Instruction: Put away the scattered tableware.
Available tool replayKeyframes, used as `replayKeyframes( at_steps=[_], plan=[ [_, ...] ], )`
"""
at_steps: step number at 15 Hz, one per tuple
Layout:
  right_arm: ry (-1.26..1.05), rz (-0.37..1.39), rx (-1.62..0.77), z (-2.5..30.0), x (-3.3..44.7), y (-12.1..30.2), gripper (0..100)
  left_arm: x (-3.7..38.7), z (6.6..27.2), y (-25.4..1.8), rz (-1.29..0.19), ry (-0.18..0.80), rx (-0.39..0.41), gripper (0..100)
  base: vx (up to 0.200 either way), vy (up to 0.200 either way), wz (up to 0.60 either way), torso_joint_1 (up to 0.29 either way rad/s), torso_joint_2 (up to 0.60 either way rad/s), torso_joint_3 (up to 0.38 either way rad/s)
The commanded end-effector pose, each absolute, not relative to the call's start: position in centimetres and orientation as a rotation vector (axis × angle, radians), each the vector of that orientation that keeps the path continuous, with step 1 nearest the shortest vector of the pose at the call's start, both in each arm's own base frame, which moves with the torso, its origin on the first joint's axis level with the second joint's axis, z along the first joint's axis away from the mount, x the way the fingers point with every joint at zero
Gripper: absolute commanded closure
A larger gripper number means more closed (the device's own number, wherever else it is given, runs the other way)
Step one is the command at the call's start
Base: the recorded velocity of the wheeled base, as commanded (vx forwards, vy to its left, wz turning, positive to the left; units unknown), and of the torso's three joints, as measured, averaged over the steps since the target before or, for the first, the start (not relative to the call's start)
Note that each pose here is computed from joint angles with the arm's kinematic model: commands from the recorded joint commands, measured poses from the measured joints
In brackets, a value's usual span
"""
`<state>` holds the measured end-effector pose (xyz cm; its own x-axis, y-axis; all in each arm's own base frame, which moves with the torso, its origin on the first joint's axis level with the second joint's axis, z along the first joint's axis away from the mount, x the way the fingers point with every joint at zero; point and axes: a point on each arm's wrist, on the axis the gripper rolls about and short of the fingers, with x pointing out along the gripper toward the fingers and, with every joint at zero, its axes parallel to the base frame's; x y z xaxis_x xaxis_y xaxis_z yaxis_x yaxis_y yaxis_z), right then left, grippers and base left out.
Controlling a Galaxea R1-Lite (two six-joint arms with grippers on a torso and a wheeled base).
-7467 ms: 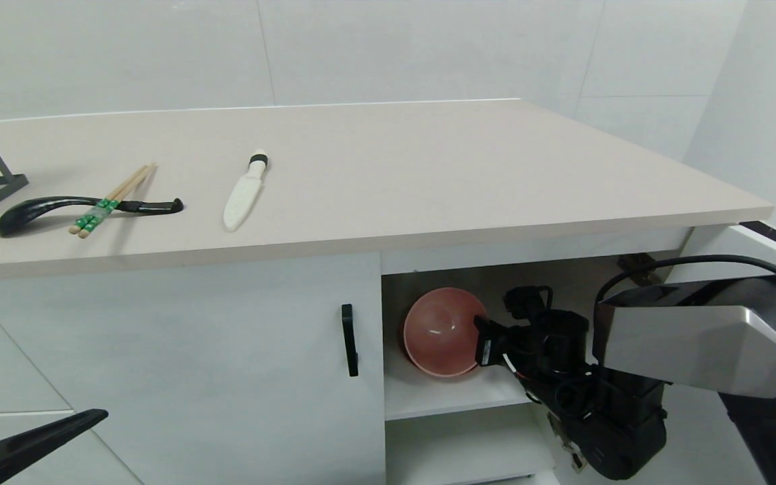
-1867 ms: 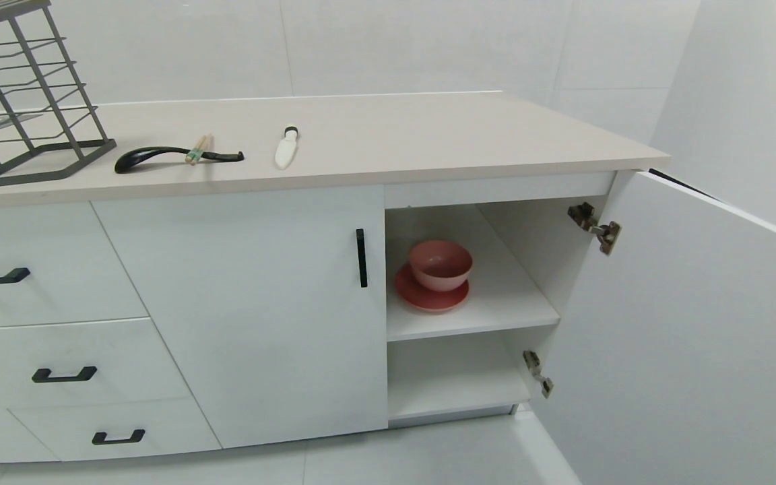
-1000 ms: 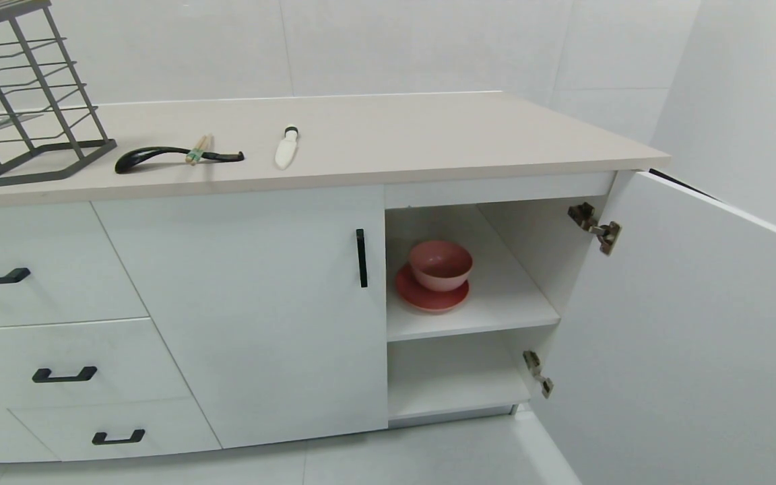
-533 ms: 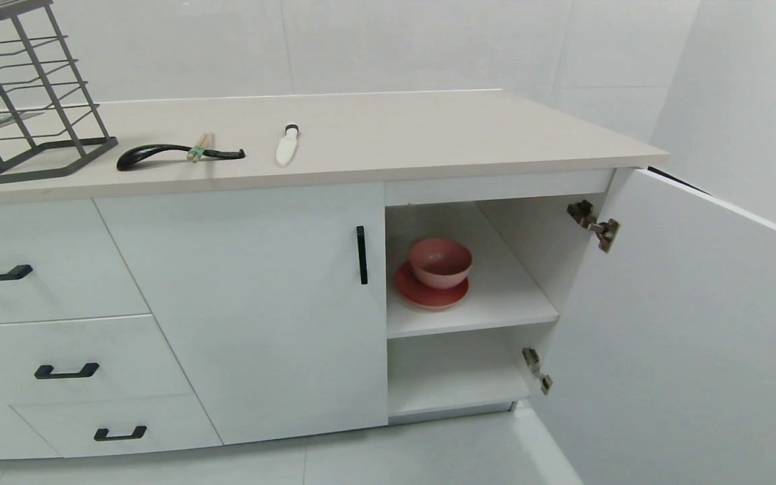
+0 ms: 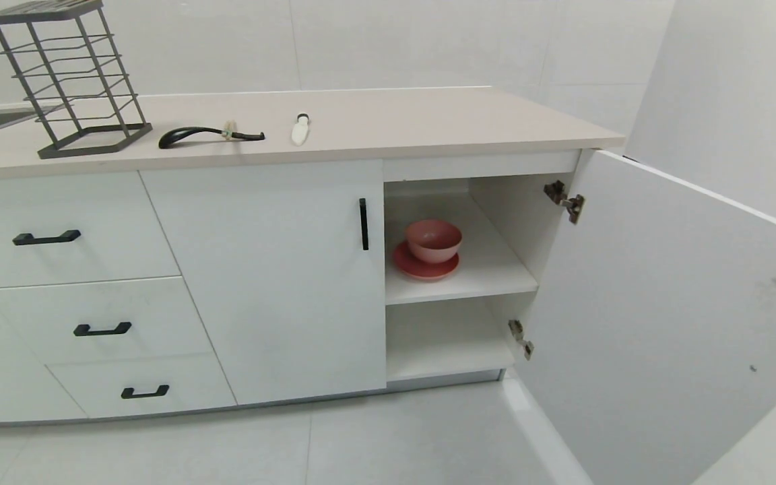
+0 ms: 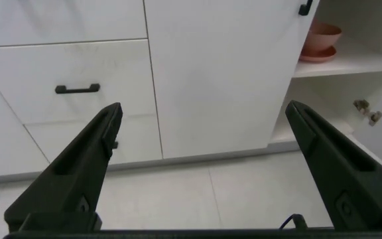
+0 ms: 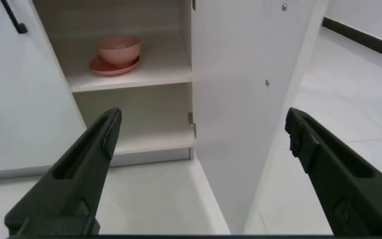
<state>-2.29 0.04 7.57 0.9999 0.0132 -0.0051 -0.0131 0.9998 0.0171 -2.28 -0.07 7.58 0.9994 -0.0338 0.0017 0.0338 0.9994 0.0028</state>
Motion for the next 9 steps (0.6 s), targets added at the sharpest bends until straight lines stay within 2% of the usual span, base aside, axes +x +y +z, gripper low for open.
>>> replayKeyframes(
  at_steps=[1,8,9],
  plan=[
    [0.005,0.014,0.018,7.57,-2.29,0.04,0,-2.28,7.56,-0.07,-0.034,-0.002,0.003,0,0.000,-0.200,0.00,-0.002,0.00,0.002],
    [0.006,0.014,0.018,7.56,-2.29,0.04,0,-2.28,7.56,-0.07,-0.034,-0.002,0.002,0,0.000,-0.200,0.00,0.003,0.01,0.002],
    [0.006,0.014,0.018,7.56,-2.29,0.04,100,-2.28,7.56,-0.07,-0.034,-0.002,0.002,0,0.000,-0.200,0.00,0.002,0.01,0.002]
  ],
)
